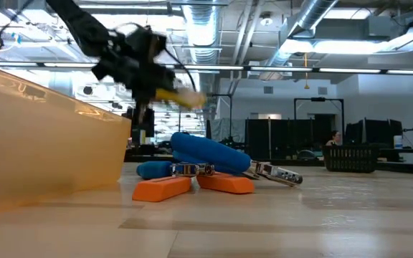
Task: Pick & Place School Supplies
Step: Put the left yellow crayon box into the orange bin, then put the yellow crayon box into the orange bin
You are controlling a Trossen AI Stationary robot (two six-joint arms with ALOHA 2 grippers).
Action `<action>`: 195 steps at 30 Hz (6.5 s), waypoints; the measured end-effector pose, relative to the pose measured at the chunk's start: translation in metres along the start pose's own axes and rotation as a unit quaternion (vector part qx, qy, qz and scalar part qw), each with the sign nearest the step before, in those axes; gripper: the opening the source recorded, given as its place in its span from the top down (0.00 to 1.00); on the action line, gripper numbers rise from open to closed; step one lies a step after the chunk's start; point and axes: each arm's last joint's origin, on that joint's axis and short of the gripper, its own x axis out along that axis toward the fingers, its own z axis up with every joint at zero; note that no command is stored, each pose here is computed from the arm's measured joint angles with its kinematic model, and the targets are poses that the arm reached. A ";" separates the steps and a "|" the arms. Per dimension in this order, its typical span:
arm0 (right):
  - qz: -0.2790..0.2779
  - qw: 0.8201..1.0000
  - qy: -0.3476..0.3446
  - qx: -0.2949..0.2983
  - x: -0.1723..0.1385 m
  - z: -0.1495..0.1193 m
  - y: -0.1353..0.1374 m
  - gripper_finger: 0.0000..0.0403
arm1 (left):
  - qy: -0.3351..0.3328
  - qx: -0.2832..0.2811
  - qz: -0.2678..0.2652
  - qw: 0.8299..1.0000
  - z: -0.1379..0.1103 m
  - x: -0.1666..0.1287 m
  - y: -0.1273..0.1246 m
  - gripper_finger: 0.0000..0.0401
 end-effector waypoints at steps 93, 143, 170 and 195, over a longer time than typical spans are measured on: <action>-0.013 1.000 -0.023 0.003 -0.010 0.033 -0.018 0.59 | 0.012 0.048 0.041 0.998 0.000 0.066 0.057 0.66; 0.007 0.999 -0.037 -0.011 -0.011 0.037 -0.016 0.59 | 0.049 0.051 0.096 0.993 -0.015 0.102 0.053 0.66; 0.009 0.999 -0.038 -0.011 -0.011 0.038 -0.016 0.62 | 0.072 0.083 0.019 0.994 0.017 0.146 0.037 1.00; 0.027 0.996 -0.066 -0.062 -0.016 0.063 0.004 0.62 | 0.128 0.241 0.000 0.962 -0.032 -0.002 -0.127 1.00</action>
